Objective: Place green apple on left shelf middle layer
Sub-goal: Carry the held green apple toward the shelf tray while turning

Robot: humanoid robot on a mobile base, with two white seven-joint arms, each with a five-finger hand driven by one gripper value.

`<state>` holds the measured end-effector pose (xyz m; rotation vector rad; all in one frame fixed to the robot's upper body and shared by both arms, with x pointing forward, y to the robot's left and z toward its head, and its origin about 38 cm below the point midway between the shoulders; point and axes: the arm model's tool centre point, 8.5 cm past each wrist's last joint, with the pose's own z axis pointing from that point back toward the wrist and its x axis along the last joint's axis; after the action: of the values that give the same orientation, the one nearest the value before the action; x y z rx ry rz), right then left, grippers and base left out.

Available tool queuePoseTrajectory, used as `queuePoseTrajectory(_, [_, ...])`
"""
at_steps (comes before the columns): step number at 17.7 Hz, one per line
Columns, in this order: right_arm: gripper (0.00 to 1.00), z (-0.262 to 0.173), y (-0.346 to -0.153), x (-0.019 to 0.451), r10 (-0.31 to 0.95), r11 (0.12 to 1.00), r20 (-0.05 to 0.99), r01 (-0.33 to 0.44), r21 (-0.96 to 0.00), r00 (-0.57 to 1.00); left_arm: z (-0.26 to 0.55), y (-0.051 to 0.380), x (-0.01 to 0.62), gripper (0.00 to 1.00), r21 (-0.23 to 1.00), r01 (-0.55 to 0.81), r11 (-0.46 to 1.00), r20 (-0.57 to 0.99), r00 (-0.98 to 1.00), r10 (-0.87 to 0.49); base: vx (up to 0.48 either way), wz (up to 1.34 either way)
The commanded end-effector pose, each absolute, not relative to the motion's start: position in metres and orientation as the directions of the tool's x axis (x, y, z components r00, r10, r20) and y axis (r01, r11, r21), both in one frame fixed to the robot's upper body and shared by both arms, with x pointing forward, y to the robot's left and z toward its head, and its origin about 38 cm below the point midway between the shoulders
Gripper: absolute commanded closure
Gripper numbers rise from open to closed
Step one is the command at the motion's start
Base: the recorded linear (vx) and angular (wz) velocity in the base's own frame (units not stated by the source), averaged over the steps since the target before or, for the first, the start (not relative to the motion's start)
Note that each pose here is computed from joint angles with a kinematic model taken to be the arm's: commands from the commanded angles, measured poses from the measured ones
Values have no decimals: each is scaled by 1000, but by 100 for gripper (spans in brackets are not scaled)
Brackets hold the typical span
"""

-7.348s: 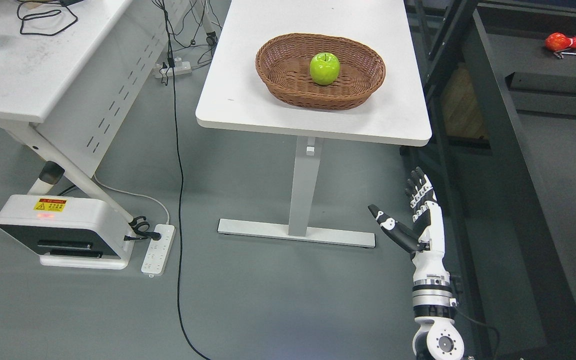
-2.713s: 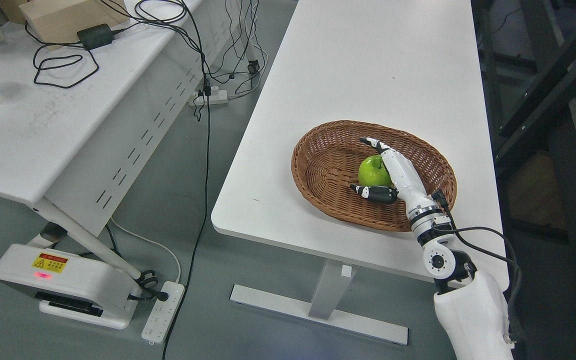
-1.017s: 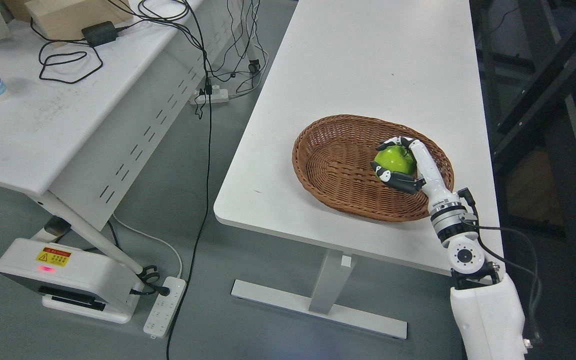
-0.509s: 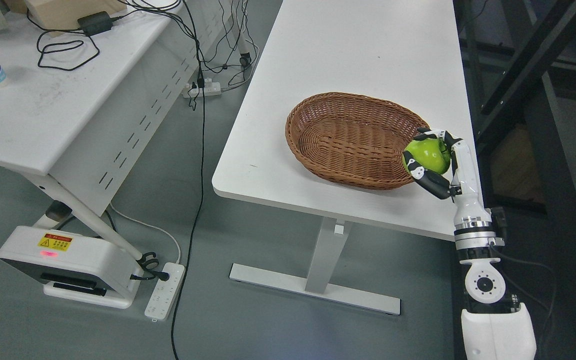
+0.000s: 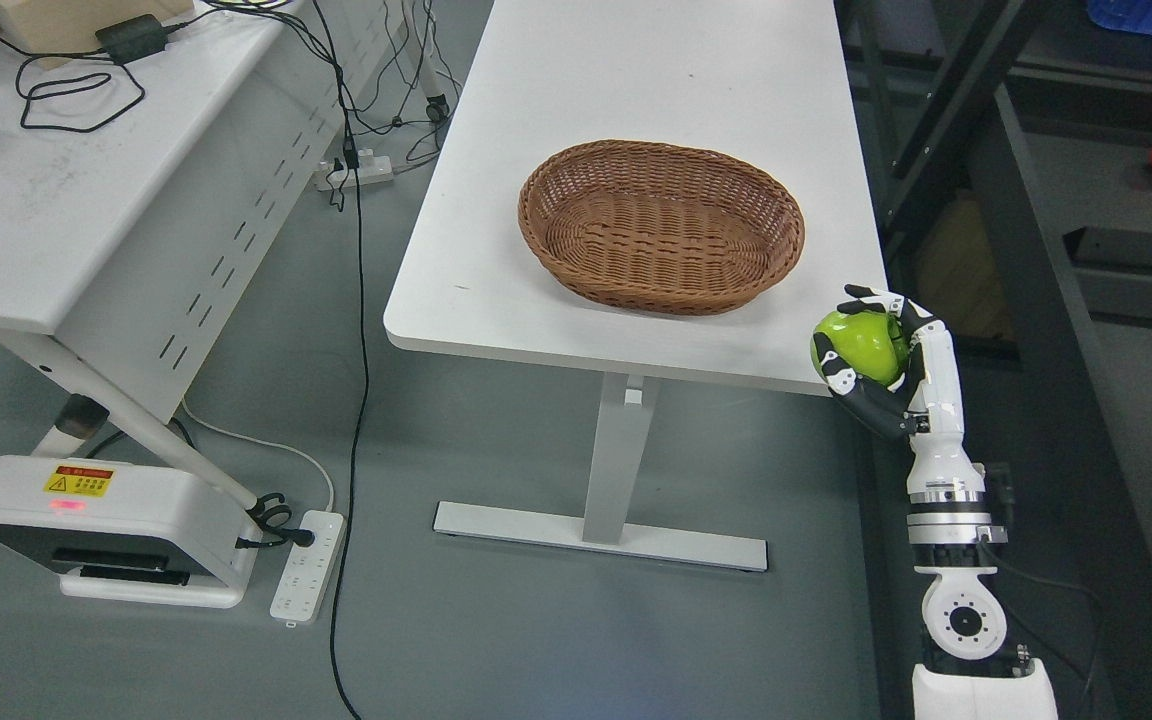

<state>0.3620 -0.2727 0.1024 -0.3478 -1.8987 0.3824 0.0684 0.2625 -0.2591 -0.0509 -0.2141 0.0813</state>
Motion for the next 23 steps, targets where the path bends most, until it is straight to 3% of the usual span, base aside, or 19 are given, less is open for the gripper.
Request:
queuePoseTrajectory(1, [100, 90, -270, 343, 397, 915, 863, 55, -401, -314, -258, 274, 68, 0, -42, -77, 996, 206, 975, 84, -169, -252])
queuePoseTrajectory(4, [100, 89, -267, 341, 394, 915, 864, 43, -401, -314, -258, 274, 68, 0, -42, -77, 996, 206, 975, 84, -187, -178])
queuePoseTrajectory(8, [100, 79, -248, 337, 376, 916, 875, -21, -401, -306, -258, 274, 68, 0, -42, -77, 996, 206, 975, 84, -217, -54])
queuePoseTrajectory(23, [100, 77, -251, 334, 377, 917, 876, -10, -398, -301, -258, 274, 68, 0, -42, -77, 996, 208, 975, 84, -258, -83])
